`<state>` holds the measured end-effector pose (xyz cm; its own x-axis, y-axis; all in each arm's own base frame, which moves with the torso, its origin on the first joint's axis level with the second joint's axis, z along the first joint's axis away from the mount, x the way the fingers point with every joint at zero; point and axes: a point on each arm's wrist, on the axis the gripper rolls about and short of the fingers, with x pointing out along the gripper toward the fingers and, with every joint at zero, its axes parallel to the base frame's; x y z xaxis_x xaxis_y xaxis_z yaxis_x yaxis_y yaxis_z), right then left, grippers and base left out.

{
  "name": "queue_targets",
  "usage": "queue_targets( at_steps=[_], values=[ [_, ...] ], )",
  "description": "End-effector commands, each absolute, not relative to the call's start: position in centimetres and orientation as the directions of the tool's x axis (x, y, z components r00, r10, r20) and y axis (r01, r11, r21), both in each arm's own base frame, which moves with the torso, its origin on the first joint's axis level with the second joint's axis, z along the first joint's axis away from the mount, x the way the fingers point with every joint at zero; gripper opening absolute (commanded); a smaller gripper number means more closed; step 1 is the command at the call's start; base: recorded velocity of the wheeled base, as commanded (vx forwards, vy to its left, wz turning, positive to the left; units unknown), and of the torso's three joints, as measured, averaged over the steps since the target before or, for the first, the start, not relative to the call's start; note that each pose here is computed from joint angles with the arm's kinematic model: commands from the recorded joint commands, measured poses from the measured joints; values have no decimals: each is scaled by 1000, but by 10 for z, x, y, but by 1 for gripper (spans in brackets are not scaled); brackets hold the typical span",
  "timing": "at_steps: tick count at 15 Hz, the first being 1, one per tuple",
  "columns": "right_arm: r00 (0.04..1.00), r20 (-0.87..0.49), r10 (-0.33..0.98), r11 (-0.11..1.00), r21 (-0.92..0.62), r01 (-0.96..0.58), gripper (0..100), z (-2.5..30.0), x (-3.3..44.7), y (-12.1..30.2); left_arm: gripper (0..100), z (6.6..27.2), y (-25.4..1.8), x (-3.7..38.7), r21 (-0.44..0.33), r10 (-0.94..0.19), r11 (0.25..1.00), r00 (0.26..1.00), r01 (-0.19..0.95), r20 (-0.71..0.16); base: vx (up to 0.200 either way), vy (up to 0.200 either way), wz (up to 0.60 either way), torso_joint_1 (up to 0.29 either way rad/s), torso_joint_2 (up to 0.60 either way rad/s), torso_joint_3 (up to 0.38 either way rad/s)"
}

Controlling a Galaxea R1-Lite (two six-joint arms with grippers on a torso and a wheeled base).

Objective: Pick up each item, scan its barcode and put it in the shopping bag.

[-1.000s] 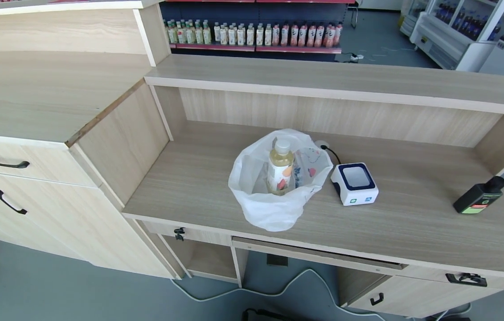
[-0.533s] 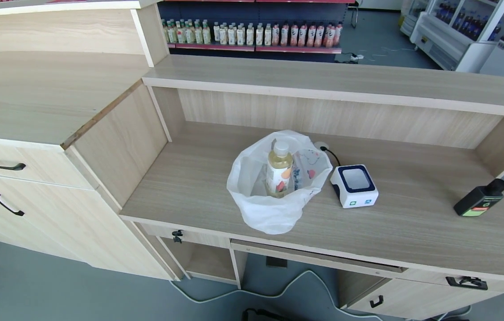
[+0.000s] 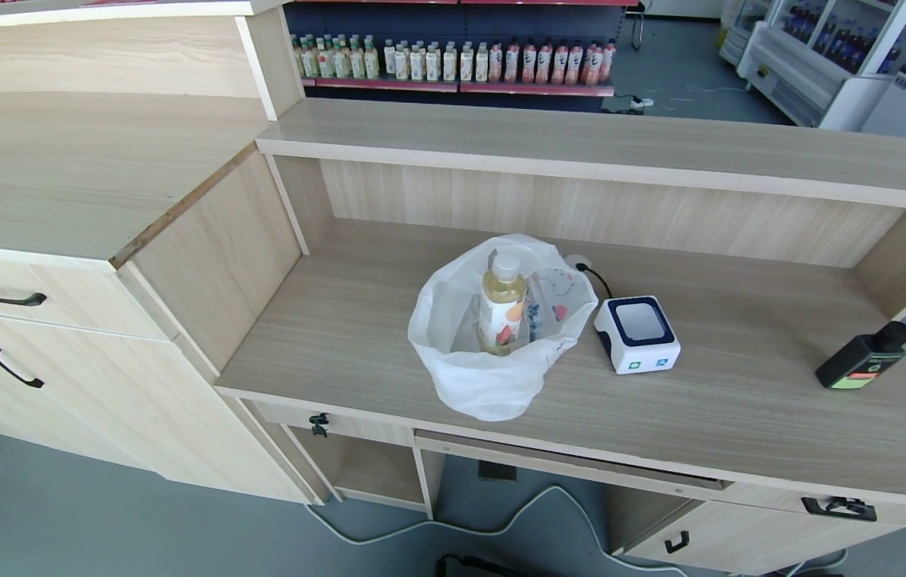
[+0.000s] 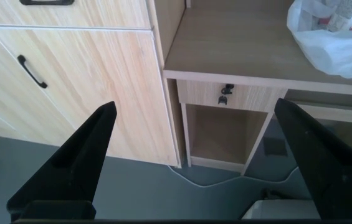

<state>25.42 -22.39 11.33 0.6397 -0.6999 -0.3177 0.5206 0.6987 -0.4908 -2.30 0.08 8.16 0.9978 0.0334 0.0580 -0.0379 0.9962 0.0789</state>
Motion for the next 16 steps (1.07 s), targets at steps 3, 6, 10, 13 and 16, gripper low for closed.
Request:
queue_targets(
  at_steps=[3, 6, 10, 13, 16],
  values=[
    [673, -332, -661, 730, -490, 476, 100, 97, 277, -217, 100, 81, 1, -23, 79, 34, 996, 998, -38, 58, 0, 0, 0, 0, 0, 0],
    [706, -310, -637, 744, -487, 458, 100, 99, 291, -209, 100, 81, 1, -23, 79, 34, 996, 998, -38, 58, 0, 0, 0, 0, 0, 0],
    [728, -294, -619, 755, -479, 449, 100, 97, 309, -208, 100, 81, 1, -23, 79, 34, 996, 998, -38, 58, 0, 0, 0, 0, 0, 0],
    [742, -296, -602, 771, -458, 443, 100, 93, 319, -205, 100, 81, 1, -23, 79, 34, 996, 998, -38, 58, 0, 0, 0, 0, 0, 0],
    [761, -302, -574, 791, -444, 421, 100, 88, 331, -197, 100, 81, 1, -23, 79, 34, 996, 998, -38, 58, 0, 0, 0, 0, 0, 0]
  ],
)
